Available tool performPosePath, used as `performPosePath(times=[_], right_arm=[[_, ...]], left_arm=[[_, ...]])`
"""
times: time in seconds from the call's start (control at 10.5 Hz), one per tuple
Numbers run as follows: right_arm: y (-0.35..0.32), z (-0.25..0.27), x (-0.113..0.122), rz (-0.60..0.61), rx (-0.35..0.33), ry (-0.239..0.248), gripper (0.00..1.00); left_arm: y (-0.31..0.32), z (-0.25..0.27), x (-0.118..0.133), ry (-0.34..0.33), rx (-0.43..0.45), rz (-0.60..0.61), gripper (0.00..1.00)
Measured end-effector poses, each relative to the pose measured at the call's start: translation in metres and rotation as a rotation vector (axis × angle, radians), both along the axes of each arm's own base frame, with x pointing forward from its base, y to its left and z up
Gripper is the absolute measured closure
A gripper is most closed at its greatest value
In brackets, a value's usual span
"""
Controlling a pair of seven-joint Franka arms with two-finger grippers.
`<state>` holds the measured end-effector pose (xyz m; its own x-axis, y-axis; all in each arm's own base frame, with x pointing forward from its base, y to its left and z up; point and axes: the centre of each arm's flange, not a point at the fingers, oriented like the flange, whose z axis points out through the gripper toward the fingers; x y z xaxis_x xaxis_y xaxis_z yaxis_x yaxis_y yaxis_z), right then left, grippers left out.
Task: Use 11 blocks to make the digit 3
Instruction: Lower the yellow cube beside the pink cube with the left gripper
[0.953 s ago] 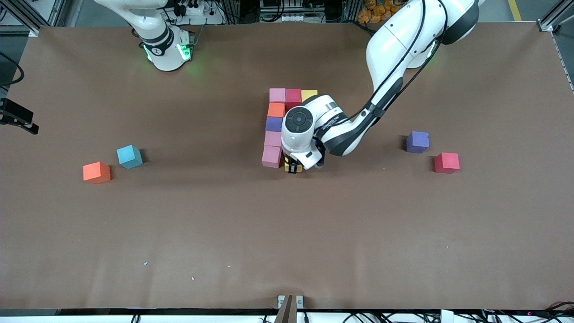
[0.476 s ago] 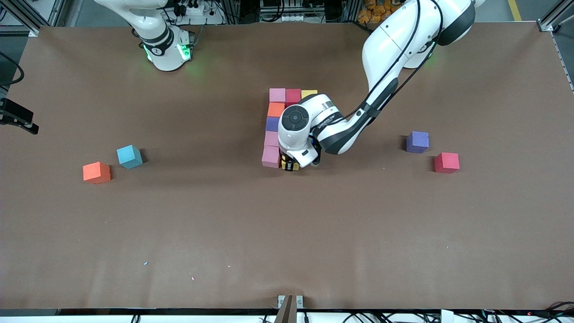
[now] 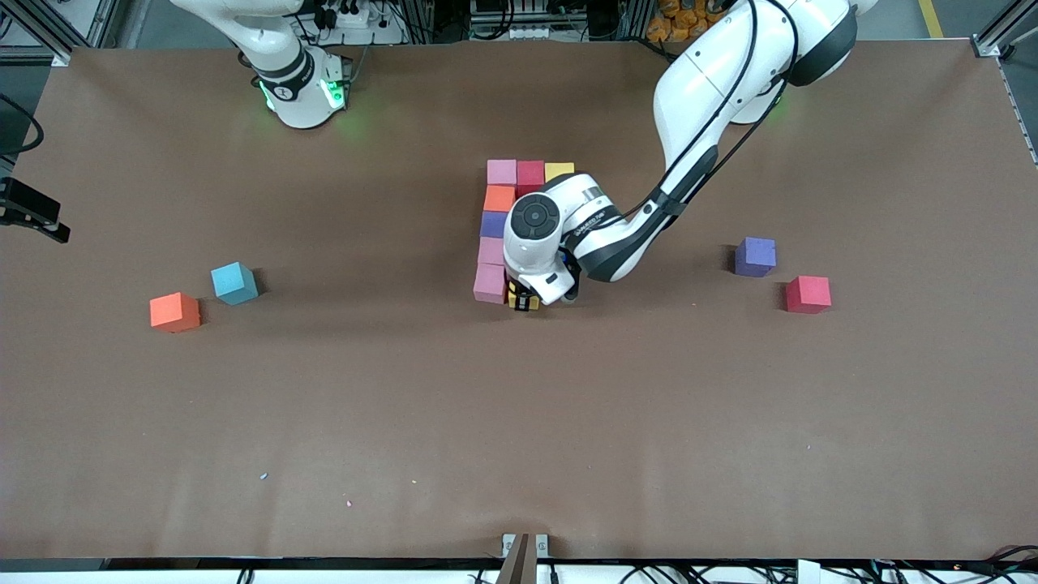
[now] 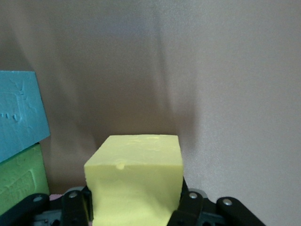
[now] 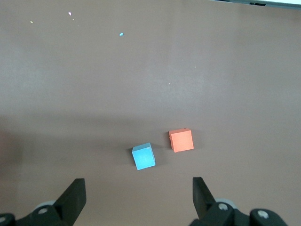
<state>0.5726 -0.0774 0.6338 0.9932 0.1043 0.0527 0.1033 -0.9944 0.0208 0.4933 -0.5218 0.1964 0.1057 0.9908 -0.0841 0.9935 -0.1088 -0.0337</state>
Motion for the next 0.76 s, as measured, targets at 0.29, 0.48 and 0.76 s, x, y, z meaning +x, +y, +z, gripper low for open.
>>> performPosePath(times=[0.29,0.48,0.76], right_arm=[[0.0,0.0,0.0,0.0,0.0,0.0,0.0],[0.0,0.0,0.0,0.0,0.0,0.0,0.0],[0.0,0.0,0.0,0.0,0.0,0.0,0.0]], left_arm=[[-0.0025,-0.0002,-0.0025,0.0,-0.001,-0.005,0.4],[-0.0036,-0.0002,-0.0037,0.0,-0.001,-0.007,0.4],[-0.0052,-0.0007,-0.0056,0.0,-0.001,-0.01,0.4]])
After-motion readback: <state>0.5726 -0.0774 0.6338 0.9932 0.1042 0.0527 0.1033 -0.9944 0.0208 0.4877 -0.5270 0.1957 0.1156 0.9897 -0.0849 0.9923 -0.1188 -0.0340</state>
